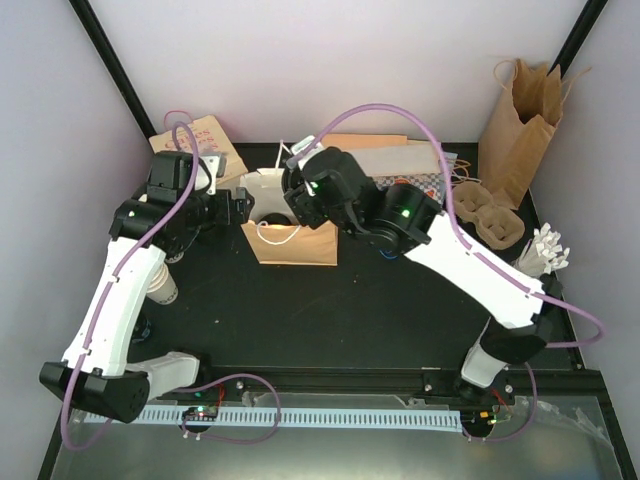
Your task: Pack the takeout coffee
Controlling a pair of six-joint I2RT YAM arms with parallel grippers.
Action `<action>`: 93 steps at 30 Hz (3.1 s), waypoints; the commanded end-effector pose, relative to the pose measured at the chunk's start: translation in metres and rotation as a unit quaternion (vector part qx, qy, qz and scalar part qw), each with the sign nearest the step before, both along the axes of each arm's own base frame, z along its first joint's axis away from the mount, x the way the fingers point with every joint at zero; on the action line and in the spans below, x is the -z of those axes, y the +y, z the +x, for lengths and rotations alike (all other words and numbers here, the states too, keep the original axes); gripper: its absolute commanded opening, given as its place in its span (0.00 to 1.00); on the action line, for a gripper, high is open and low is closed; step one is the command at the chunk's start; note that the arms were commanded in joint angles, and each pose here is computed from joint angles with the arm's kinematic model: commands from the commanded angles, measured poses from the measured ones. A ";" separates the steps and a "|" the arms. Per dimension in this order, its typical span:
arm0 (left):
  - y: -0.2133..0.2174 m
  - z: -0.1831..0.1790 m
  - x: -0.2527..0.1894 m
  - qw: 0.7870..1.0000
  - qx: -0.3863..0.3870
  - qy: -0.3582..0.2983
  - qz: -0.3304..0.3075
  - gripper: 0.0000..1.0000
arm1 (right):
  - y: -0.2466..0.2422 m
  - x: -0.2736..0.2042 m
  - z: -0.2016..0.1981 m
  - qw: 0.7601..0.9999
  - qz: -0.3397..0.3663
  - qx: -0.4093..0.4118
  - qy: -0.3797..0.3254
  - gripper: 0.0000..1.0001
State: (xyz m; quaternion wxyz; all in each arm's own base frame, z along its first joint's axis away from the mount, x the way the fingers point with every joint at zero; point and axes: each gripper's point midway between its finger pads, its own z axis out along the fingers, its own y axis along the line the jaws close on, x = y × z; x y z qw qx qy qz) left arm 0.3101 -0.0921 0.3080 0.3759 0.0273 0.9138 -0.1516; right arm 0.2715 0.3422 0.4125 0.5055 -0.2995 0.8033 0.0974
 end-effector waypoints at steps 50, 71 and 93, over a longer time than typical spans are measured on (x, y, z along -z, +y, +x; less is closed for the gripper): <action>-0.093 -0.116 0.019 0.948 0.289 -0.130 0.011 0.98 | -0.028 0.140 -0.082 0.994 -0.070 -0.079 0.002 0.50; -0.122 -0.100 0.003 0.881 0.372 -0.277 0.099 0.78 | -0.030 0.133 -0.080 0.996 -0.047 -0.072 -0.019 0.51; -0.140 -0.079 -0.042 0.888 0.345 -0.299 0.056 0.02 | -0.031 0.151 -0.094 0.990 -0.065 -0.121 -0.033 0.51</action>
